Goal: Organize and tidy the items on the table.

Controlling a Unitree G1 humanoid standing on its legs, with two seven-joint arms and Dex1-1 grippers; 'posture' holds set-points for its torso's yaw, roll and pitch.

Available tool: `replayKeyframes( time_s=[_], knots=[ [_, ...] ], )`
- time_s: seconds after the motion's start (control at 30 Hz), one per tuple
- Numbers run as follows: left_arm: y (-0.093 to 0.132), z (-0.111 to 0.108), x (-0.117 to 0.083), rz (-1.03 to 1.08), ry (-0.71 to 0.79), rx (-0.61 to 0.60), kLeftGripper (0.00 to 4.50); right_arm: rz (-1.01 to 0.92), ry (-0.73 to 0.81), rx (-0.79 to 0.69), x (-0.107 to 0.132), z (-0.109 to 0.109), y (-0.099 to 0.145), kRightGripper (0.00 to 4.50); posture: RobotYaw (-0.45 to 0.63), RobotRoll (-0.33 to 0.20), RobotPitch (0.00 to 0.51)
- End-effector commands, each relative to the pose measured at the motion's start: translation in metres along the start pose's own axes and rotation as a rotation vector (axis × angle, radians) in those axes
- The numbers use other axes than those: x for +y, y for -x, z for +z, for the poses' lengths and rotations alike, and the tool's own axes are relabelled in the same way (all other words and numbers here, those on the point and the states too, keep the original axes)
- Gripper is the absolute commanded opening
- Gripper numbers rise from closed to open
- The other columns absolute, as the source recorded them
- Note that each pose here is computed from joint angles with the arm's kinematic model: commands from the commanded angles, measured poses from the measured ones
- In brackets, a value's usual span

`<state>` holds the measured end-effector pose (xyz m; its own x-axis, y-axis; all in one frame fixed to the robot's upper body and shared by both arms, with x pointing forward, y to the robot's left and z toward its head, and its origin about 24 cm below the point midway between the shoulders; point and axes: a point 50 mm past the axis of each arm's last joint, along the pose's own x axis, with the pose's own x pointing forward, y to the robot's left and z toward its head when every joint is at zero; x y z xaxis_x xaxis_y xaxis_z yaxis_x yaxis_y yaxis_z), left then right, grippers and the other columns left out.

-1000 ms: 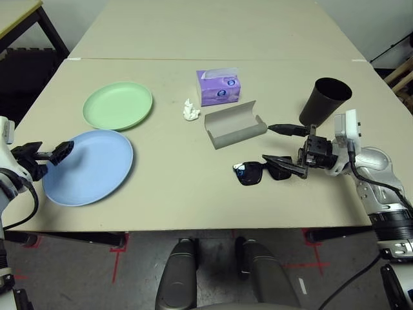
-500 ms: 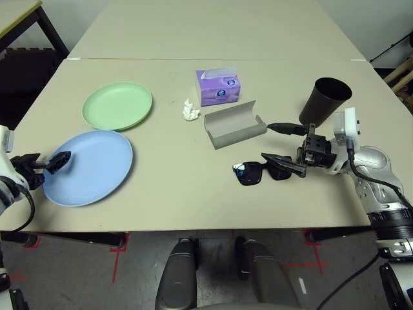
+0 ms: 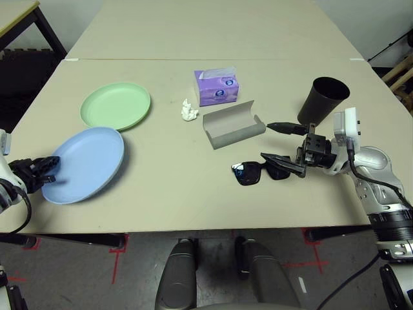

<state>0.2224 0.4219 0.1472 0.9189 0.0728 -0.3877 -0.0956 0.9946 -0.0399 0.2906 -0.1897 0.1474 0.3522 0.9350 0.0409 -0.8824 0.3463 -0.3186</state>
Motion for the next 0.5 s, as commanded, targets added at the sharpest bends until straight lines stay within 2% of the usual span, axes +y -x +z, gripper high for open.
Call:
replayKeyframes(
  time_s=[0.03, 0.33, 0.5],
  knots=[
    [0.005, -0.021, 0.007, 0.005, 0.047, 0.099, 0.03, -0.006, 0.017, 0.0, 0.001, 0.002, 0.002, 4.5, 0.15, 0.0, 0.16],
    [0.011, -0.009, 0.002, -0.078, 0.125, 0.057, 0.03, -0.012, 0.017, 0.012, 0.001, 0.0, 0.004, 4.5, 0.15, 0.0, 0.162],
    [0.007, 0.014, -0.01, -0.14, 0.14, -0.027, 0.03, -0.012, 0.017, 0.021, 0.001, -0.002, 0.004, 4.5, 0.15, 0.0, 0.162]
  ],
)
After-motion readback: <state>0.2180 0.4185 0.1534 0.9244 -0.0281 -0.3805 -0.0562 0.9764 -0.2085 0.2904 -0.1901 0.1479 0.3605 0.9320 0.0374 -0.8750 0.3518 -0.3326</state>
